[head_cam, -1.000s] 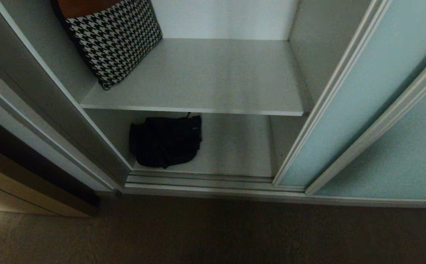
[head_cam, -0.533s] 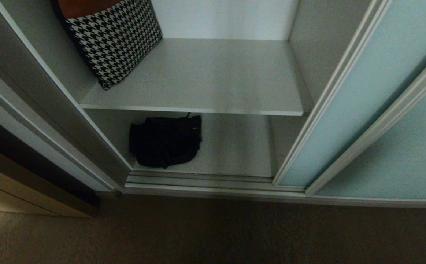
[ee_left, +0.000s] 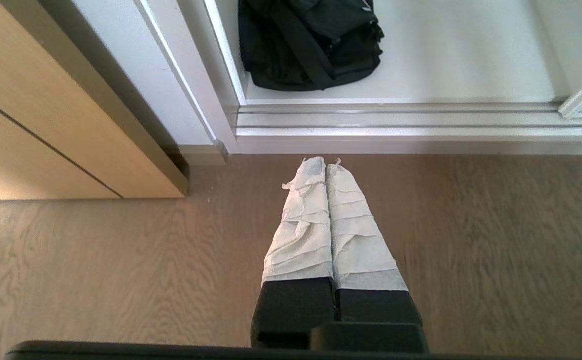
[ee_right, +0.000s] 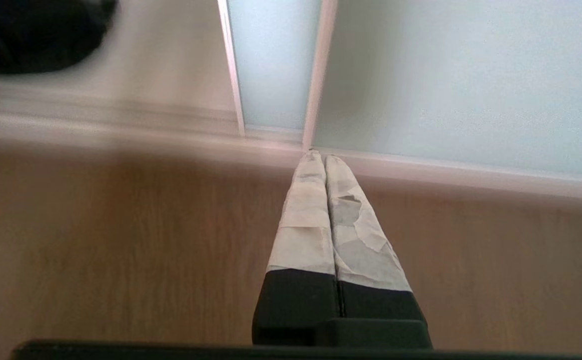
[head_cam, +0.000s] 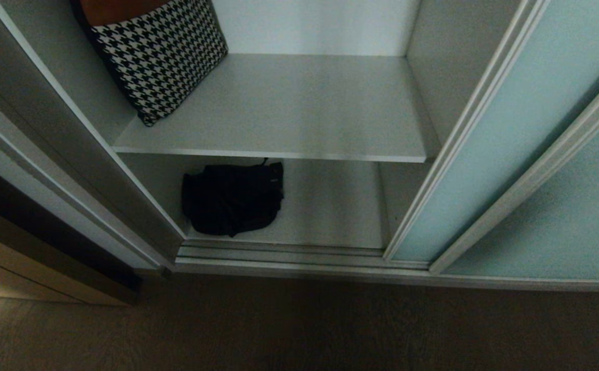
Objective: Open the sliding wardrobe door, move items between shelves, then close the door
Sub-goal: Close the door
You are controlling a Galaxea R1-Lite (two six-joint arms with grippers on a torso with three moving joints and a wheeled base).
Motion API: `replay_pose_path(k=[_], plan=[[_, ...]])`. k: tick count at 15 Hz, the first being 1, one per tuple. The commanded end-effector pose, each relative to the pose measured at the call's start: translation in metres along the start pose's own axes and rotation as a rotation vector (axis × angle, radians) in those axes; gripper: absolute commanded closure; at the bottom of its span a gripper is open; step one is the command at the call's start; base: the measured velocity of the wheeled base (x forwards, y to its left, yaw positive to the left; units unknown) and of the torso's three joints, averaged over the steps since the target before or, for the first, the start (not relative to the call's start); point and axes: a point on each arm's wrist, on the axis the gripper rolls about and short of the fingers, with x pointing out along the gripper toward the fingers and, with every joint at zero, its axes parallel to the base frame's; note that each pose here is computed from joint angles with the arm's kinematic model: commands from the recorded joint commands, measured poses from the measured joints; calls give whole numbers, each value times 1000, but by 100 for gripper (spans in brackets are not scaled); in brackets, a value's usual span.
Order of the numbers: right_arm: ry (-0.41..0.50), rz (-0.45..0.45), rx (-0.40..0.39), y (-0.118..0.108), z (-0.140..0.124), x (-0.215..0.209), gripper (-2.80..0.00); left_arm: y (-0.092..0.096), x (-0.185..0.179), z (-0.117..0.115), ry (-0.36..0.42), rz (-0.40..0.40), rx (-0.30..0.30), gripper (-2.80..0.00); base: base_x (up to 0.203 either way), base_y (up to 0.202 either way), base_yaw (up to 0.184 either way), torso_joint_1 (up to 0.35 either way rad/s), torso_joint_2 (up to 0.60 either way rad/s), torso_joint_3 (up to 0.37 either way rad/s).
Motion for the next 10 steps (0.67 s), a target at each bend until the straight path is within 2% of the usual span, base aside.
replay_pose_path(k=[1, 3, 7, 10], plan=[[-63, 0, 4, -1, 34, -10, 0, 0, 0, 0, 0, 0, 0, 0, 0, 0, 0, 0, 0, 0], [-106, 1, 6, -3, 72, -34, 0, 0, 0, 0, -2, 6, -27, 0, 0, 0, 0, 0, 0, 0], [-74, 12, 3, -5, 117, -82, 0, 0, 0, 0, -2, 9, -28, 0, 0, 0, 0, 0, 0, 0], [-72, 95, 50, -4, 153, -97, 0, 0, 0, 1, -3, 9, -28, 0, 0, 0, 0, 0, 0, 0]])
